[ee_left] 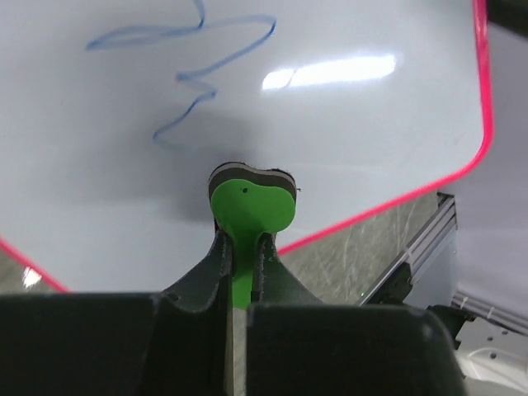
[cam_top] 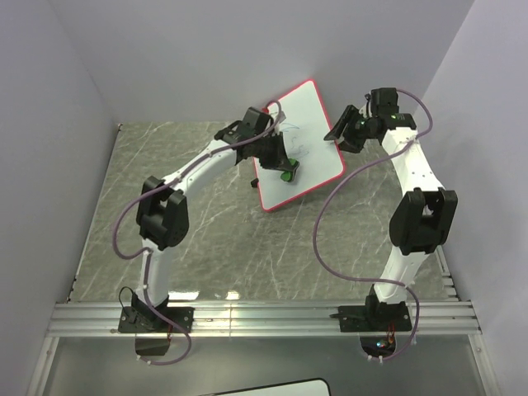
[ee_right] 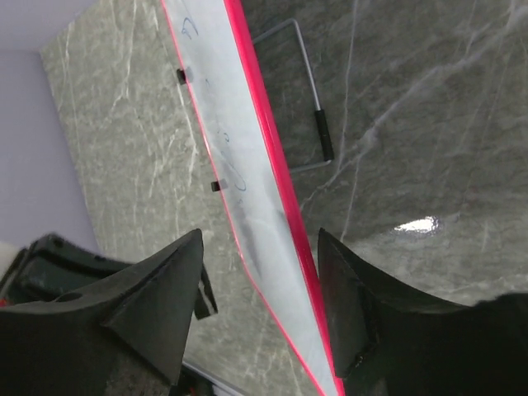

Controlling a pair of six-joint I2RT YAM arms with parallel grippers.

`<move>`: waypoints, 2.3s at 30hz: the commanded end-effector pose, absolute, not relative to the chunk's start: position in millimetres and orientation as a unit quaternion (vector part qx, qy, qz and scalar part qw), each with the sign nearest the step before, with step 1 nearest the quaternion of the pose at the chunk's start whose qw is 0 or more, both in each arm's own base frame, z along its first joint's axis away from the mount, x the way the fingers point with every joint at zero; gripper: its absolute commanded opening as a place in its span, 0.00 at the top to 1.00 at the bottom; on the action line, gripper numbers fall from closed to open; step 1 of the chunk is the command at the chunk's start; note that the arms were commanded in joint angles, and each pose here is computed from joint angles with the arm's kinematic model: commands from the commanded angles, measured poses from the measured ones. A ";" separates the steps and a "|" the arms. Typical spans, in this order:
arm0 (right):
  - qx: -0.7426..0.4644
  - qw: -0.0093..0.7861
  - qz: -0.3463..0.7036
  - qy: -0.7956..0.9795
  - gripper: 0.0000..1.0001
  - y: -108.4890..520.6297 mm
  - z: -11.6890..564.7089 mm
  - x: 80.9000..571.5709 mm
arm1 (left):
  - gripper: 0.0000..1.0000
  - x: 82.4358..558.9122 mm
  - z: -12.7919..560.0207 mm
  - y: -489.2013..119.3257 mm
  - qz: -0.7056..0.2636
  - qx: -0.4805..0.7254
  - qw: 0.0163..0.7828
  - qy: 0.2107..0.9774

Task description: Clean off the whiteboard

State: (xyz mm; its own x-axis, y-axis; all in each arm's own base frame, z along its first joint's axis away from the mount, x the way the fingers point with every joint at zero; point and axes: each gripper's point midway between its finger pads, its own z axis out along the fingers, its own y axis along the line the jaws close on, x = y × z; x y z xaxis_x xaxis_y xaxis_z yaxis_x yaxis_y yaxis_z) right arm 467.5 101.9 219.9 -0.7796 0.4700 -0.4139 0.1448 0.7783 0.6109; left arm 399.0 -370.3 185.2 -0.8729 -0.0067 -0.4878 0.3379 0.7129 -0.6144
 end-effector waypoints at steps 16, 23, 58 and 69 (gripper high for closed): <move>0.115 0.239 0.311 0.913 1.00 147.9 180.9 421.4 | 1.00 423.9 217.8 -432.7 -0.469 0.115 0.231 0.845; 0.110 0.235 0.297 0.919 1.00 150.0 174.5 408.1 | 1.00 441.3 172.6 -409.1 -0.397 0.069 0.220 0.888; 0.106 0.239 0.282 0.923 1.00 156.5 180.3 398.2 | 1.00 415.2 186.3 -431.5 -0.467 0.141 0.209 0.847; 0.097 0.239 0.275 0.926 1.00 156.6 181.4 396.8 | 1.00 475.5 50.5 -307.1 -0.293 0.002 0.156 0.943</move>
State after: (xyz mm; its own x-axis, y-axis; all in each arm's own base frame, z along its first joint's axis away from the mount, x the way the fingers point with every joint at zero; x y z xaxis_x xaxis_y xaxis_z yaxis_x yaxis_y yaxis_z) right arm 429.8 146.3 206.0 -0.7942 0.4167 -0.4423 0.0489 0.7694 0.6369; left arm 485.9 -350.3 138.5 -0.8968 -0.1040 -0.4301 0.2435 0.6956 -0.6760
